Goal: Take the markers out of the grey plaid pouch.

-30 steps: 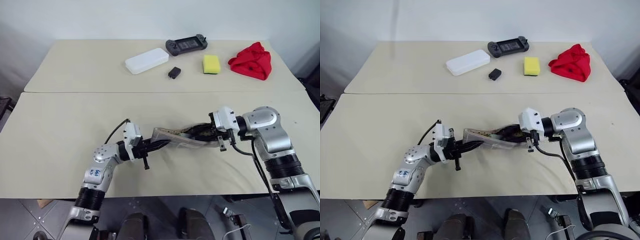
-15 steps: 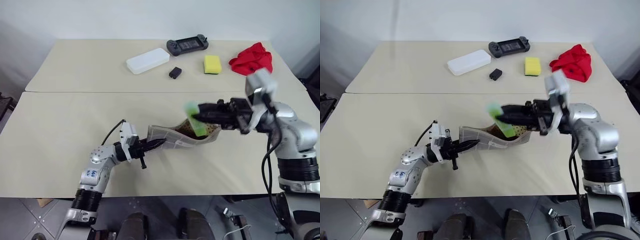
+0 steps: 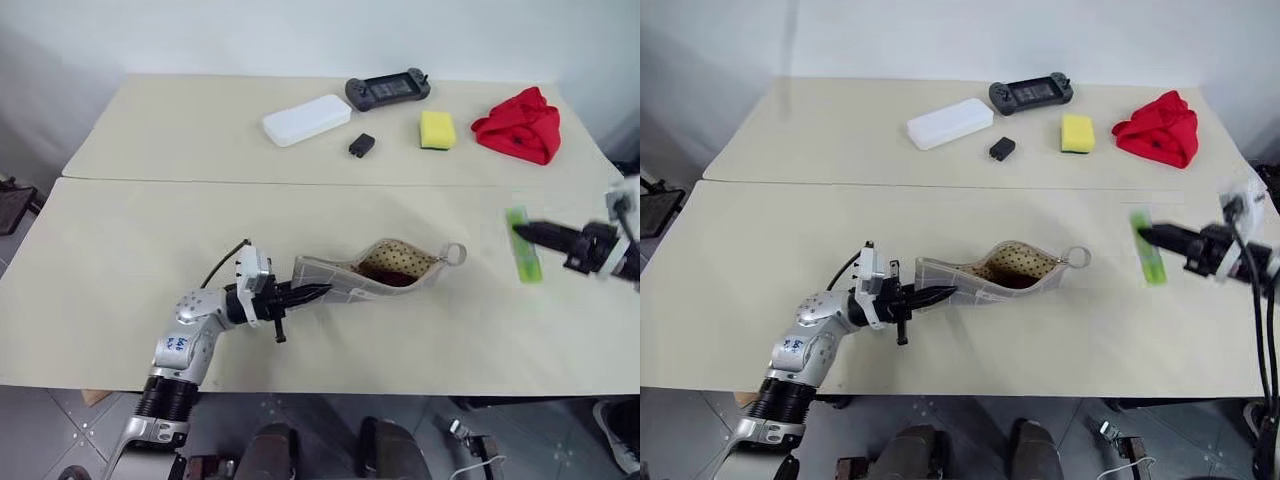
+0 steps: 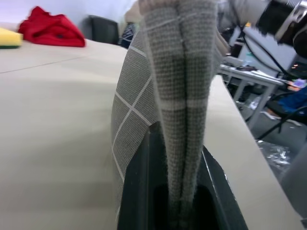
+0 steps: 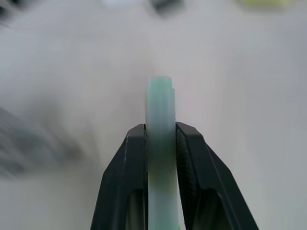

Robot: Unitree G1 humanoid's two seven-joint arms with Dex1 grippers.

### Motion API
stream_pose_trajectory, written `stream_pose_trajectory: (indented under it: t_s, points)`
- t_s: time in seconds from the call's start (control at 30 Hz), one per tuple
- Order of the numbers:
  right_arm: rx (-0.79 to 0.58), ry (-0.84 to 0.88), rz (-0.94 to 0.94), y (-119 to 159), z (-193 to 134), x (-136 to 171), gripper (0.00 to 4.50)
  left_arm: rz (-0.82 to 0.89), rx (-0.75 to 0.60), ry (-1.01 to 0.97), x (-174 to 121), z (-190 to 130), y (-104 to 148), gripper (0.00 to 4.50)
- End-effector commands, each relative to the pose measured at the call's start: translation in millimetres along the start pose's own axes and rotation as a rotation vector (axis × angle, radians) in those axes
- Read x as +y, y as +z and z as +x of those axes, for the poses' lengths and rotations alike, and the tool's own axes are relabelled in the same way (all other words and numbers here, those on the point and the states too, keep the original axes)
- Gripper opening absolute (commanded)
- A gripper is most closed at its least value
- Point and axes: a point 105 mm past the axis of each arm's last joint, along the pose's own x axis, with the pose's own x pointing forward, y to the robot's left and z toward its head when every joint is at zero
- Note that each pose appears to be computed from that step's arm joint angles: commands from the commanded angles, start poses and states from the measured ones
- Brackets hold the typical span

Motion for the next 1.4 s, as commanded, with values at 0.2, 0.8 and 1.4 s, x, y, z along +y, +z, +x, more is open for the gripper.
stream_pose_trajectory:
  t_s: [0.2,0.8,1.4]
  points:
    - [0.175,-0.239,-0.095,-21.7,-17.3,-31.0,1.4,0.017,-0.036,-0.036,-2.4,12.1,5.9,0.0]
    - [-0.284,0.394,-0.651,96.6,4.3,114.1,2.85,0.015,-0.04,-0.049,2.8,20.2,1.7,0.0]
    - [0.123,0.709,-0.936,39.9,65.4,189.0,0.02,0.031,-0.022,-0.048,3.7,21.9,-0.4,0.0]
